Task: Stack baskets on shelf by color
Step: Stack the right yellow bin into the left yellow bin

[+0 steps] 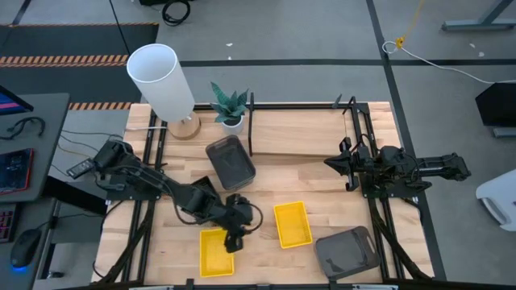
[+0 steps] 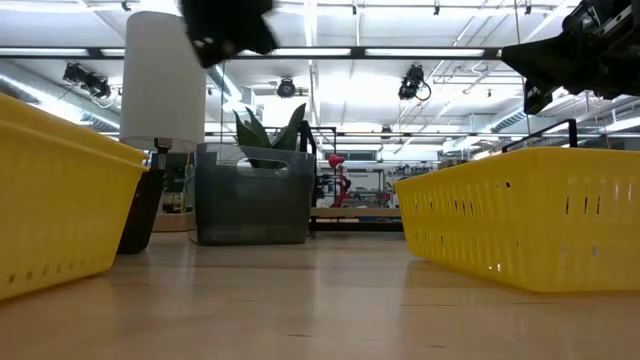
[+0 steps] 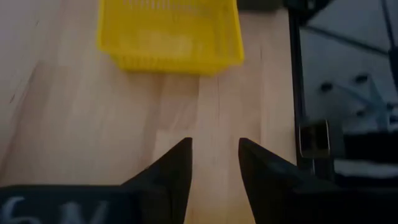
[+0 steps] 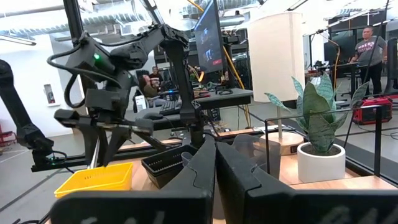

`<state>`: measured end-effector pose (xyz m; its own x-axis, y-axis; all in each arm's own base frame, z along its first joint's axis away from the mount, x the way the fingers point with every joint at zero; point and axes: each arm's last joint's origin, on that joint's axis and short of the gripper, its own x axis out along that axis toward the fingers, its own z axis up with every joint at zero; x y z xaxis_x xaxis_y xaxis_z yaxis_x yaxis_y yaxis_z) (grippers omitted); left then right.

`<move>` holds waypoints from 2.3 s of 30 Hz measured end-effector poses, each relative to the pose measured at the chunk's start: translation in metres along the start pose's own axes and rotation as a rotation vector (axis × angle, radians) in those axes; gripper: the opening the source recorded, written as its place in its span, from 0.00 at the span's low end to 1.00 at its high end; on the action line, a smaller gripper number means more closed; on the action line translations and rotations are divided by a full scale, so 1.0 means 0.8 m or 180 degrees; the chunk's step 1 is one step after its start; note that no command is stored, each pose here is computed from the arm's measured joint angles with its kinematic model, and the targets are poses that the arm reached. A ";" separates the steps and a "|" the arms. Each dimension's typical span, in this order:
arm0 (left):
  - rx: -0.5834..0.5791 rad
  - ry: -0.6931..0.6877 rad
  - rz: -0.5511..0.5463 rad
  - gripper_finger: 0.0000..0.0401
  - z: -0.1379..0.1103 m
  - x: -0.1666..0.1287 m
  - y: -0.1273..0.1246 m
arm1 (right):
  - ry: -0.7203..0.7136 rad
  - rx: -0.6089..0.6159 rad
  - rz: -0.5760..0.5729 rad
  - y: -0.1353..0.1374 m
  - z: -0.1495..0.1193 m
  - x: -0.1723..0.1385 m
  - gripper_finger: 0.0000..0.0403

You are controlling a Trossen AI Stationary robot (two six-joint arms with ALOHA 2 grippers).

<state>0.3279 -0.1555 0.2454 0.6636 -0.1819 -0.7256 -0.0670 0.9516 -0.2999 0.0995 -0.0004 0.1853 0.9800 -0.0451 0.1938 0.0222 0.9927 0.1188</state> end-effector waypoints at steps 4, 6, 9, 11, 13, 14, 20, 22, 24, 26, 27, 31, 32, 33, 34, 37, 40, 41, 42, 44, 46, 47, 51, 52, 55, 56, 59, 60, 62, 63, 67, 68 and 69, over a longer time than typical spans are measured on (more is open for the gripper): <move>-0.0257 -0.0092 -0.0061 0.30 0.021 0.031 0.014 | -0.0005 0.0000 -0.0001 0.000 0.000 0.000 0.05; -0.0254 -0.0086 -0.0084 0.29 0.037 0.042 0.016 | -0.0010 0.0000 0.0002 0.000 0.000 0.000 0.05; -0.0145 -0.0056 -0.0042 0.30 0.063 0.056 0.016 | -0.0015 0.0001 0.0003 0.000 0.001 0.000 0.05; -0.0107 -0.0006 0.0029 0.31 0.080 0.065 0.018 | -0.0019 0.0002 0.0001 0.000 0.001 0.000 0.05; -0.0106 0.0022 0.0094 0.32 0.098 0.073 0.023 | -0.0021 0.0001 0.0004 0.000 0.001 0.000 0.05; -0.0096 0.0029 0.0133 0.34 0.106 0.077 0.027 | -0.0022 0.0002 0.0002 0.000 0.001 0.000 0.05; 0.0030 0.0006 0.0279 0.44 0.134 0.099 0.053 | -0.0020 0.0002 0.0002 0.000 0.001 0.000 0.05; 0.0072 -0.0026 0.0301 0.47 0.137 0.104 0.061 | -0.0021 0.0001 0.0002 0.000 0.001 0.000 0.05; 0.0102 -0.0032 0.0351 0.51 0.139 0.109 0.070 | -0.0018 0.0002 0.0004 0.000 0.001 0.000 0.05; 0.0145 -0.0120 0.0373 0.55 0.143 0.119 0.079 | -0.0018 0.0002 0.0000 0.000 0.001 0.000 0.05; 0.0184 -0.0088 0.0409 0.57 0.141 0.121 0.082 | -0.0016 0.0002 0.0003 0.000 0.001 0.000 0.05; 0.0301 -0.0076 0.0442 0.61 0.137 0.142 0.092 | -0.0018 0.0002 0.0004 0.000 0.001 0.000 0.05; 0.0316 -0.0052 0.0443 0.61 0.134 0.149 0.093 | -0.0017 0.0002 0.0000 0.000 0.001 0.000 0.05; 0.0328 -0.0027 0.0440 0.61 0.130 0.156 0.093 | -0.0005 0.0000 -0.0003 0.000 0.001 0.000 0.05; 0.0332 0.0048 0.0464 0.62 0.125 0.163 0.095 | -0.0006 0.0001 0.0000 0.000 0.001 0.000 0.05; 0.0327 0.0214 0.0451 0.61 0.112 0.181 0.099 | 0.0018 -0.0001 -0.0003 0.000 0.000 0.001 0.05; 0.0329 0.0367 0.0419 0.58 0.100 0.193 0.100 | 0.0026 -0.0002 -0.0005 0.000 -0.001 0.001 0.05; 0.0332 0.0400 0.0422 0.56 0.098 0.195 0.100 | 0.0028 -0.0002 -0.0003 0.000 -0.001 0.001 0.05; 0.0333 0.0460 0.0442 0.54 0.095 0.196 0.100 | 0.0024 -0.0001 -0.0003 0.000 -0.001 0.001 0.05; 0.0338 0.0497 0.0467 0.49 0.093 0.196 0.101 | 0.0020 -0.0002 -0.0004 0.000 0.000 0.001 0.05; 0.0341 0.0520 0.0496 0.43 0.092 0.195 0.101 | 0.0020 -0.0001 -0.0003 0.000 0.000 0.001 0.05; 0.0339 0.0549 0.0509 0.39 0.092 0.195 0.102 | 0.0024 -0.0002 -0.0004 0.000 -0.001 0.001 0.05; 0.0281 0.0724 0.0573 0.17 0.089 0.190 0.110 | 0.0020 -0.0001 -0.0003 0.000 0.000 0.001 0.05; 0.0234 0.0768 0.0549 0.10 0.089 0.187 0.111 | 0.0022 -0.0001 -0.0002 0.000 -0.001 0.001 0.05; 0.0175 0.0768 0.0468 0.03 0.097 0.170 0.108 | 0.0023 -0.0002 -0.0003 0.000 -0.001 0.001 0.05; 0.0179 0.0704 0.0453 0.03 0.103 0.161 0.105 | 0.0024 -0.0001 -0.0001 0.000 -0.001 0.001 0.05; 0.0219 0.0516 0.0396 0.02 0.123 0.119 0.093 | 0.0024 -0.0001 -0.0003 0.000 -0.001 0.001 0.05; 0.0242 0.0444 0.0352 0.01 0.130 0.102 0.088 | 0.0023 -0.0001 -0.0002 0.000 -0.001 0.001 0.05; 0.0352 0.0432 0.0236 0.02 0.137 0.067 0.078 | 0.0024 -0.0001 -0.0002 0.000 -0.001 0.001 0.05; 0.0423 0.0427 0.0187 0.02 0.139 0.048 0.072 | 0.0024 -0.0002 -0.0003 0.000 -0.001 0.001 0.05; 0.0715 0.0689 0.0197 0.02 0.126 -0.012 0.047 | 0.0025 -0.0001 -0.0002 0.000 -0.001 0.001 0.05; 0.0811 0.0768 0.0194 0.02 0.121 -0.025 0.040 | 0.0024 -0.0001 -0.0002 0.000 -0.001 0.001 0.05; 0.0888 0.0896 0.0228 0.01 0.112 -0.032 0.034 | 0.0025 -0.0001 -0.0002 0.000 -0.001 0.001 0.05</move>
<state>0.3758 -0.1024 0.3116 0.4320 -0.1366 -0.8915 0.1249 0.9880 -0.0909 0.1005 -0.0003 0.1848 0.9815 -0.0449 0.1861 0.0229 0.9927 0.1187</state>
